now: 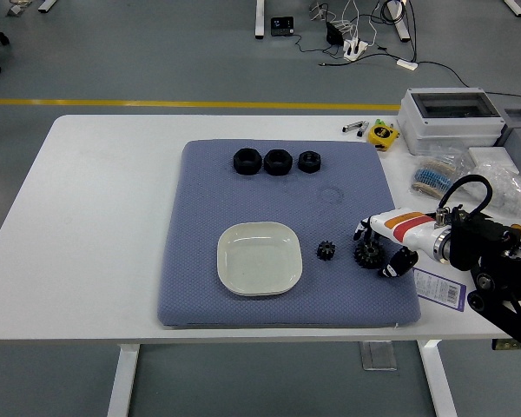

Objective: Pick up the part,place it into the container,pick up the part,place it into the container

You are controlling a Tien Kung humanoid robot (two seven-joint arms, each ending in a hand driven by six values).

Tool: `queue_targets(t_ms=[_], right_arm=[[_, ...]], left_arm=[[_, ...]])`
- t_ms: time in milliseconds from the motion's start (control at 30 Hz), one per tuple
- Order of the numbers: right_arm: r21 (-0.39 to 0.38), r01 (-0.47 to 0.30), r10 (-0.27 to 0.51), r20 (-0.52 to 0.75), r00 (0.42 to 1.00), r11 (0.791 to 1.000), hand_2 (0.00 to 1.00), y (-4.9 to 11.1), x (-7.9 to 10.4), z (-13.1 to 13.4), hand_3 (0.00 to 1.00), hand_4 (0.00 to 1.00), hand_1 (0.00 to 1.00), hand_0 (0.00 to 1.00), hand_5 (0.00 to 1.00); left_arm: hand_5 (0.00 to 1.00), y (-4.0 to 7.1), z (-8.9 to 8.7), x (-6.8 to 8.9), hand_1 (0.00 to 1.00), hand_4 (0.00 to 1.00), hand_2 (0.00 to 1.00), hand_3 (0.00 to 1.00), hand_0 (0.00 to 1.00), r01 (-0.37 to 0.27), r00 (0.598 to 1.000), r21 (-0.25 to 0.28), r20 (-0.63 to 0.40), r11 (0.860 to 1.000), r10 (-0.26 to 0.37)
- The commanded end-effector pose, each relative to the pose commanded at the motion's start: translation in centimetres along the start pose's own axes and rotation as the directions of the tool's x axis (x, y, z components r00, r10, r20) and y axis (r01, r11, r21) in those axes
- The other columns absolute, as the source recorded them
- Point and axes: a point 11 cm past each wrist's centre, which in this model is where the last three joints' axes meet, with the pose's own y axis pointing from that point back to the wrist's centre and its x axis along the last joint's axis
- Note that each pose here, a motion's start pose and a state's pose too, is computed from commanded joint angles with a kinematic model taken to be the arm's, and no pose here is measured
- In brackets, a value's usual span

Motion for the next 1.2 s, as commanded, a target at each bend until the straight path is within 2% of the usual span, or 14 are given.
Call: queue_targets(t_ms=[33, 67, 200, 233, 433, 467, 633, 667, 833, 867, 1033, 1067, 1200], right_arm=[[0.002, 0.0, 0.0, 0.003, 1.0, 1.0, 0.59, 0.0, 0.0, 0.0, 0.613, 0.775, 0.564, 0.609, 0.002], [0.005, -0.002, 0.002, 0.008, 1.0, 1.0, 0.504, 0.0, -0.1, -0.1, 0.51, 0.476, 0.482, 0.526, 0.002], [0.016, -0.006, 0.006, 0.019, 1.0, 1.0, 0.504, -0.2, -0.2, -0.5, 0.51, 0.476, 0.482, 0.526, 0.002], [0.018, -0.006, 0.005, 0.022, 1.0, 1.0, 0.452, -0.2, -0.3, -0.6, 0.443, 0.325, 0.43, 0.475, 0.002], [0.011, -0.005, 0.004, 0.042, 0.999, 1.0, 0.452, -0.1, -0.6, -0.4, 0.443, 0.325, 0.43, 0.475, 0.002], [0.01, -0.011, 0.01, 0.046, 0.999, 1.0, 0.432, -0.1, -0.5, -0.4, 0.424, 0.296, 0.411, 0.451, 0.002], [0.015, -0.03, 0.029, 0.059, 0.998, 0.999, 0.432, 0.0, 0.0, -0.5, 0.424, 0.296, 0.411, 0.451, 0.002], [0.016, -0.033, 0.032, 0.06, 0.998, 0.999, 0.419, 0.0, 0.1, -0.5, 0.407, 0.265, 0.394, 0.44, 0.002], [0.024, -0.058, 0.056, 0.07, 0.996, 0.998, 0.419, 0.1, 0.9, -0.7, 0.407, 0.265, 0.394, 0.44, 0.002], [0.025, -0.062, 0.06, 0.069, 0.996, 0.998, 0.417, 0.1, 1.1, -0.8, 0.403, 0.217, 0.388, 0.408, 0.046], [0.034, -0.085, 0.083, 0.063, 0.995, 0.996, 0.417, 0.3, 2.0, -1.1, 0.403, 0.217, 0.388, 0.408, 0.046], [0.036, -0.09, 0.087, 0.061, 0.994, 0.995, 0.415, 0.3, 2.3, -1.2, 0.393, 0.203, 0.385, 0.39, 0.12], [0.05, -0.104, 0.101, 0.05, 0.994, 0.993, 0.415, 0.4, 3.2, -1.8, 0.393, 0.203, 0.385, 0.39, 0.12]], left_arm=[[0.689, 0.0, 0.0, 0.0, 0.627, 0.616, 0.648, 0.563, 0.709, 0.0, 1.0, 0.0, 0.001, 1.0, 0.0], [0.688, 0.0, 0.0, 0.0, 0.628, 0.616, 0.648, 0.563, 0.708, 0.001, 1.0, 0.001, 0.001, 1.0, -0.001], [0.688, 0.0, -0.1, -0.1, 0.628, 0.616, 0.648, 0.563, 0.708, -0.001, 1.0, 0.002, -0.01, 1.0, 0.001], [0.688, 0.0, -0.2, 0.0, 0.629, 0.616, 0.647, 0.562, 0.708, -0.002, 1.0, 0.003, -0.013, 1.0, 0.002], [0.688, 0.0, -0.4, 0.0, 0.629, 0.616, 0.647, 0.562, 0.708, -0.003, 1.0, 0.005, -0.006, 1.0, 0.003], [0.688, 0.0, -0.4, 0.1, 0.631, 0.616, 0.648, 0.562, 0.708, -0.002, 1.0, 0.005, -0.006, 1.0, 0.002], [0.688, 0.0, -0.4, 0.1, 0.631, 0.616, 0.648, 0.562, 0.708, -0.002, 1.0, 0.005, -0.008, 1.0, 0.002], [0.688, 0.0, -0.4, 0.1, 0.633, 0.616, 0.648, 0.564, 0.708, -0.002, 1.0, 0.005, -0.007, 1.0, 0.002], [0.688, 0.0, -0.4, 0.1, 0.633, 0.616, 0.648, 0.564, 0.708, -0.002, 1.0, 0.005, -0.006, 1.0, 0.002], [0.688, 0.0, -0.4, 0.1, 0.631, 0.616, 0.647, 0.563, 0.708, -0.002, 1.0, 0.005, -0.006, 1.0, 0.002], [0.688, 0.0, -0.4, 0.1, 0.631, 0.616, 0.647, 0.563, 0.708, -0.002, 1.0, 0.005, -0.005, 1.0, 0.002], [0.688, 0.0, -0.4, 0.1, 0.632, 0.616, 0.647, 0.563, 0.708, -0.003, 1.0, 0.004, -0.006, 1.0, 0.003], [0.688, 0.0, -0.3, 0.1, 0.632, 0.616, 0.647, 0.563, 0.708, -0.003, 1.0, 0.003, -0.007, 1.0, 0.003]])
